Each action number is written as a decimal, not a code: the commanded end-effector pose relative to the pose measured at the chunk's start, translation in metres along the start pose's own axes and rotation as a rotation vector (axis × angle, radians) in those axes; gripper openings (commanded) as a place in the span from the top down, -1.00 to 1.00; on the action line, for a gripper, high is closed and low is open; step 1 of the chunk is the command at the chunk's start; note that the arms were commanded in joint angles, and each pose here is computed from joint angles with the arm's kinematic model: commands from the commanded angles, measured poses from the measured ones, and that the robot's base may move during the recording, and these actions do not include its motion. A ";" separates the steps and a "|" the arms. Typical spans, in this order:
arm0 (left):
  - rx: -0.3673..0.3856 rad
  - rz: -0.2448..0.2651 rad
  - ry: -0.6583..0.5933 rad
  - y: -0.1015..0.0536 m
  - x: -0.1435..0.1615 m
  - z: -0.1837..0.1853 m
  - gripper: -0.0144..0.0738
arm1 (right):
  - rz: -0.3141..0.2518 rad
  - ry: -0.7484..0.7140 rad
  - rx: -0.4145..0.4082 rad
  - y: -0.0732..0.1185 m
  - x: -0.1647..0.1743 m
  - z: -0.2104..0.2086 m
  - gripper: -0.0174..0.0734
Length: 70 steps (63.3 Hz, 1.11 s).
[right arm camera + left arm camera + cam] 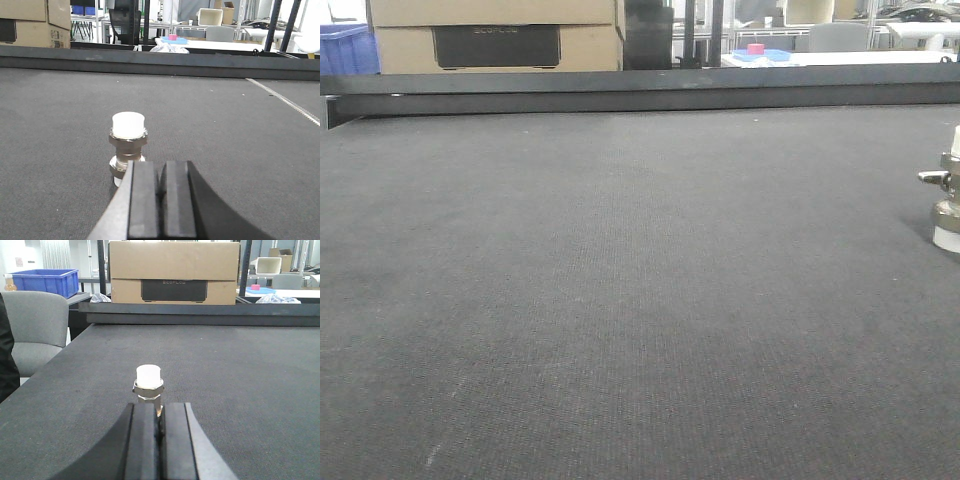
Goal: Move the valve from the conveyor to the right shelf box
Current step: 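Lower both grippers, open, over the two white-capped silver valves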
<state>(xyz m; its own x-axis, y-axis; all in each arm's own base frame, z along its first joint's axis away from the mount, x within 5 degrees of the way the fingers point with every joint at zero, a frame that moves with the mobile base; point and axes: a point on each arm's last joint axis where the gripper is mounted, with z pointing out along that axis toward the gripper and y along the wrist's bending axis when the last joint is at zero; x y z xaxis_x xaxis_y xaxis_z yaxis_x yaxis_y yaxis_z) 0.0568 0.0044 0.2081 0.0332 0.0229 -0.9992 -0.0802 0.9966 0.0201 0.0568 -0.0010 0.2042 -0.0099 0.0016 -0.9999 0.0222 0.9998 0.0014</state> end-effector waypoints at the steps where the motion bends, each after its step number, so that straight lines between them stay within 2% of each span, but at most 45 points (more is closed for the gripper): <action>1: -0.005 -0.002 -0.024 0.000 -0.003 -0.001 0.92 | -0.003 -0.025 -0.001 0.000 -0.002 0.000 0.96; 31: -0.006 -0.002 -0.030 0.000 -0.003 -0.001 0.92 | -0.003 -0.028 0.000 0.000 -0.003 0.000 0.96; 47: -0.011 -0.014 -0.084 0.001 -0.008 -0.001 0.92 | -0.003 -0.146 0.009 -0.001 -0.013 -0.001 0.96; 53: -0.016 -0.024 -0.136 0.001 -0.013 -0.001 0.92 | -0.003 -0.197 0.013 -0.001 -0.018 -0.002 0.96; 59: -0.029 -0.031 -0.250 0.003 -0.023 -0.003 0.92 | -0.003 -0.226 0.016 -0.001 -0.021 -0.003 0.96; 62: -0.031 -0.031 -0.270 0.003 -0.025 -0.004 0.92 | -0.002 -0.260 0.015 -0.001 -0.033 -0.005 0.96; 70: -0.017 -0.031 -0.283 0.002 -0.061 -0.012 0.92 | -0.003 -0.315 0.008 -0.001 -0.073 -0.018 0.96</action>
<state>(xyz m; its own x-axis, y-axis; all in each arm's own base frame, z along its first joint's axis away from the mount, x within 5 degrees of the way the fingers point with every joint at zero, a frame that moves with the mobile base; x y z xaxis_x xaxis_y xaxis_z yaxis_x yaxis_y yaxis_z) 0.0504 0.0053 0.2442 0.2619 0.0211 -0.9649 -0.0945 0.9955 -0.0039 0.0481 -0.0018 0.2532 0.2414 -0.0056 -0.9704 0.0332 0.9994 0.0025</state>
